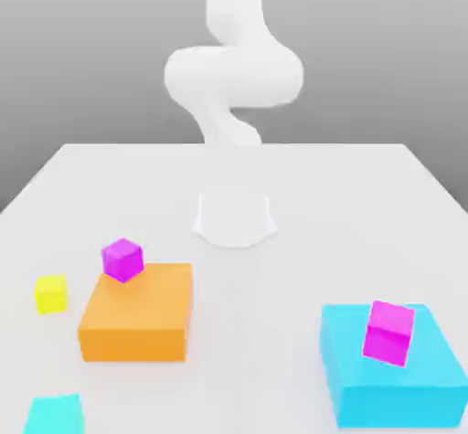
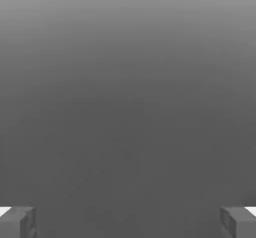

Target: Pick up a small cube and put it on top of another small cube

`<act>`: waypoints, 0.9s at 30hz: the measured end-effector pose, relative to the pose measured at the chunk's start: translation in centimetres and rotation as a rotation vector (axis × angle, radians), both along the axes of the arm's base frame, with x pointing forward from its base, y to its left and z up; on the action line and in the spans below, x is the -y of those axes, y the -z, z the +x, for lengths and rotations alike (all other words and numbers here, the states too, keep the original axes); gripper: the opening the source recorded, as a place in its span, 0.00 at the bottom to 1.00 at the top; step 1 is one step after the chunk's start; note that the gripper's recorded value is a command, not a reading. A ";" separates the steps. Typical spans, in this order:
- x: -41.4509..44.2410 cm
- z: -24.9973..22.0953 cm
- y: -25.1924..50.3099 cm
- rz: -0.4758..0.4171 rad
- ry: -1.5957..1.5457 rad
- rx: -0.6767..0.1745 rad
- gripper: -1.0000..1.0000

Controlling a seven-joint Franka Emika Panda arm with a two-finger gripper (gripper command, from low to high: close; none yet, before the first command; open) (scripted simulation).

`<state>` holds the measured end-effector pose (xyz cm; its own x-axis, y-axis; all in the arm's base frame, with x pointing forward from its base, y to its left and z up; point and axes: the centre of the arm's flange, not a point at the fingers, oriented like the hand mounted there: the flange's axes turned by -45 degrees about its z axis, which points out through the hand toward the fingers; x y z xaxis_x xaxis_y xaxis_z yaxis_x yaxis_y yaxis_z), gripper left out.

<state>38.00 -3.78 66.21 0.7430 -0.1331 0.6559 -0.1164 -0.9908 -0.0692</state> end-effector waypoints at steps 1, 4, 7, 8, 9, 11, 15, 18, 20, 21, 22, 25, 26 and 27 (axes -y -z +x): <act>1.7 1.2 2.3 0.028 0.048 -0.034 0.50; 6.8 3.4 8.9 0.105 0.189 -0.126 0.50; 11.7 4.0 15.6 0.176 0.334 -0.212 0.50; 13.2 3.9 17.9 0.199 0.384 -0.239 0.50; 14.8 3.6 20.1 0.222 0.435 -0.267 0.50; 17.7 2.5 24.6 0.266 0.539 -0.320 0.50; 22.6 -1.5 33.3 0.346 0.753 -0.424 0.50; 26.0 -6.5 39.4 0.406 0.942 -0.496 0.50; 27.1 -9.8 43.1 0.437 1.052 -0.546 0.50; 27.6 -11.7 44.9 0.452 1.109 -0.570 0.50; 27.7 -12.7 46.3 0.458 1.142 -0.589 0.50; 27.8 -13.5 49.5 0.458 1.168 -0.605 0.50; 27.8 -13.6 50.6 0.457 1.170 -0.606 0.50; 27.8 -13.6 51.6 0.458 1.171 -0.607 0.50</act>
<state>24.35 -31.57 14.62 0.2016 -0.9795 0.0048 -0.9795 -0.2015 0.0026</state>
